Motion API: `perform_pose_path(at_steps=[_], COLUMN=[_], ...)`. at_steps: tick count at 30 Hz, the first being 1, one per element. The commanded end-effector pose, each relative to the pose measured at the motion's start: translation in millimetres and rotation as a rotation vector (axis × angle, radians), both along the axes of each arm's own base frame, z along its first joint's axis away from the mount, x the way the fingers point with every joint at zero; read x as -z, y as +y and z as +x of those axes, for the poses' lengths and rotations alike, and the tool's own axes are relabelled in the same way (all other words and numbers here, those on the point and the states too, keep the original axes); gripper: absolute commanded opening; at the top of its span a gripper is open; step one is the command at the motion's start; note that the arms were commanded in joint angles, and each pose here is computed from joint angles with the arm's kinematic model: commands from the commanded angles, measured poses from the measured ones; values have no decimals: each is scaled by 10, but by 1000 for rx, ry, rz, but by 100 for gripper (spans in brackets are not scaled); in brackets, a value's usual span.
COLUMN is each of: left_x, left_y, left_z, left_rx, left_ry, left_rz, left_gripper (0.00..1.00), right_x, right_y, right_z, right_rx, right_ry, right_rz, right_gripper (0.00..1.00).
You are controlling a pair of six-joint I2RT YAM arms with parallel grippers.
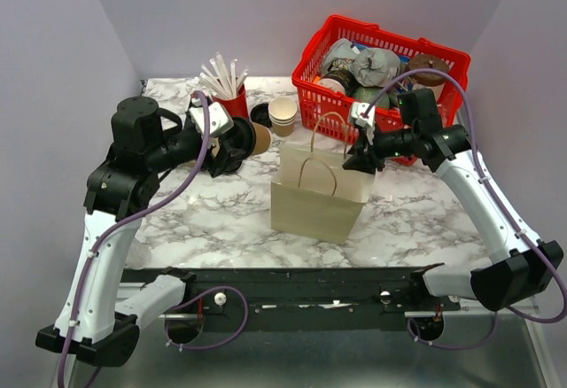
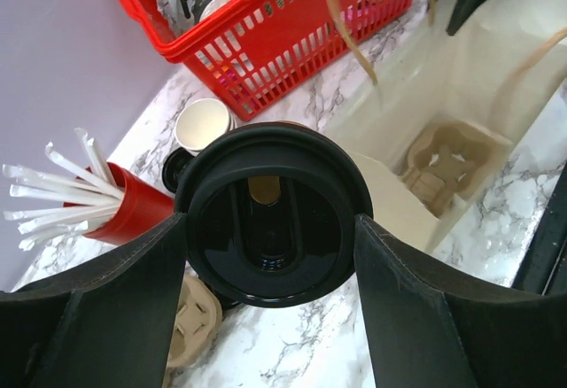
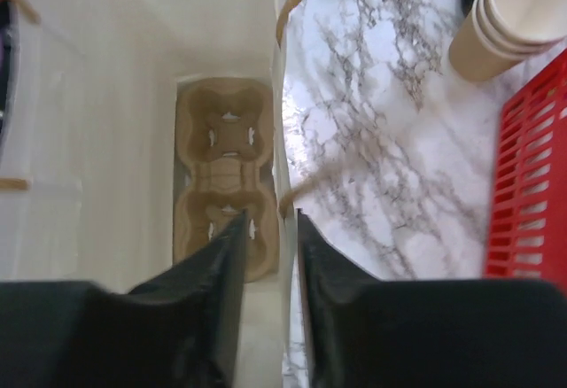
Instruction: Pack the takeout coffee
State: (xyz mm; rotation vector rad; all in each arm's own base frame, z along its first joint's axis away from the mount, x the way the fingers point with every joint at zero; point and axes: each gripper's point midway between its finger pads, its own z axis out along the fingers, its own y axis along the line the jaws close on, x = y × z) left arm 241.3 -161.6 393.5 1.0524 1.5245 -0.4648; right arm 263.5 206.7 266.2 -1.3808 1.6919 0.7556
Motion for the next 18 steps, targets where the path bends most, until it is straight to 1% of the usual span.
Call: perform_pose_path(at_steps=[1, 2, 3, 6, 10, 13, 14, 16, 17, 18], left_x=[54, 45, 0, -96, -157, -191, -208, -254, -276, -325], left_y=[-78, -86, -91, -98, -84, -90, -92, -94, -95, -100], left_z=[-202, -209, -222, -229, -201, -188, -188, -178, -174, -171], left_rx=[85, 87, 91, 90, 72, 64, 65, 66, 67, 70], left_ry=[8, 14, 8, 11, 11, 16, 12, 2, -4, -14], left_rz=[-21, -27, -35, -46, -49, -63, -65, -66, -66, -69], left_gripper=[0, 0, 0, 0, 0, 0, 0, 0, 0, 0], right_x=[55, 11, -4, -43, -48, -13, 5, -1, 9, -4], right_y=[9, 14, 25, 50, 97, 132, 136, 147, 132, 133], right_z=[8, 9, 20, 56, 111, 107, 79, 69, 46, 45], right_rx=[15, 12, 4, -12, -21, -45, -52, -64, -65, -75], right_ry=[7, 1, -1, 6, 8, 35, 54, 55, 70, 62], right_rz=[-10, -6, -5, -8, 1, 0, -2, -5, -12, -17], right_gripper=[45, 52, 53, 54, 51, 44, 35, 28, 19, 14])
